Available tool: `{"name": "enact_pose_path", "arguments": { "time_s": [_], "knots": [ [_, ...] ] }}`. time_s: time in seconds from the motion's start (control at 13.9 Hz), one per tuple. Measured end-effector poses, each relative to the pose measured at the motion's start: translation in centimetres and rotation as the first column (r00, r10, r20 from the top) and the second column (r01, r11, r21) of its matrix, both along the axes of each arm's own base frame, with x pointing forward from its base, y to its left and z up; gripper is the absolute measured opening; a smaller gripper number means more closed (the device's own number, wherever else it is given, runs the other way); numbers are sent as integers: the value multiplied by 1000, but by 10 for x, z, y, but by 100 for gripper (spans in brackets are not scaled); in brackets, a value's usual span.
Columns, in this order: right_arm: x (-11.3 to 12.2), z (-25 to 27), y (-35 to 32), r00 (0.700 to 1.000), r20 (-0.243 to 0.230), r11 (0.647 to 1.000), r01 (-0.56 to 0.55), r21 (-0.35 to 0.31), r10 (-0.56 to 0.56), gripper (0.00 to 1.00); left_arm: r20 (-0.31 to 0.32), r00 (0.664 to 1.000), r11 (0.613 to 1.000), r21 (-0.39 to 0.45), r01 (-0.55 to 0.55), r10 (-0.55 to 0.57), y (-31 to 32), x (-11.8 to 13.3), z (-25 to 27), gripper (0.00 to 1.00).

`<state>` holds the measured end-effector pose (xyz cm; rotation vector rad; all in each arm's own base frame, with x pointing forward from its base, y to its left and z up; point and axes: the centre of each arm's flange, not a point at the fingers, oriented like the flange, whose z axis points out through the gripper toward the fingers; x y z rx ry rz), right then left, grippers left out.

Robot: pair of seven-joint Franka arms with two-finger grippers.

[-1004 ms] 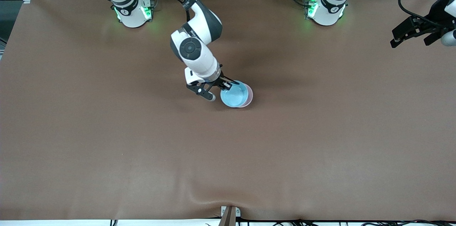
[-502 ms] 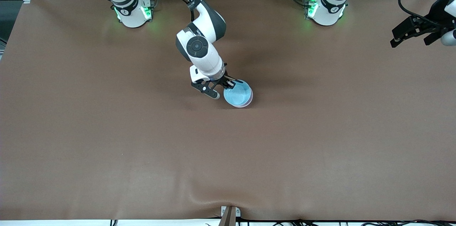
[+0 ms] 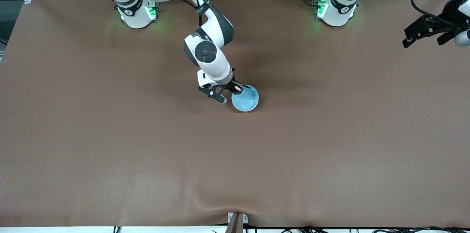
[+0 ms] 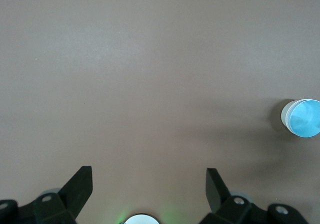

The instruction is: Stack pink and blue bowls on white bowl

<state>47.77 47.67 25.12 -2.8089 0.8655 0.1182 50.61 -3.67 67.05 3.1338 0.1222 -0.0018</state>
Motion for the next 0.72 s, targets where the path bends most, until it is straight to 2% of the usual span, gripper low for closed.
{"name": "enact_pose_path", "arguments": {
  "time_s": [0.22, 0.29, 0.43, 0.57, 0.72],
  "knots": [
    [10, 20, 3, 1000, 5, 1000, 11, 9, -11, 70, 5, 1000, 1000, 0, 0, 0, 0, -3, 3, 100],
    [21, 38, 0, 1000, -4, 1000, 19, 1, -19, 80, 7, 1000, 1000, 0, 0, 0, 0, -3, 5, 100],
    [61, 93, -21, 998, -26, 998, 51, -22, -52, 99, 5, 1000, 1000, 0, 0, 0, 0, -5, 6, 100],
    [110, 151, -68, 994, -9, 994, 107, -9, -107, 100, 0, 1000, 1000, 1, 1, -1, 0, -8, 7, 100],
    [154, 176, -134, 994, 23, 994, 111, 3, -111, 100, 1, 1000, 1000, 1, 4, -4, -2, -11, 10, 100]
  ]
}}
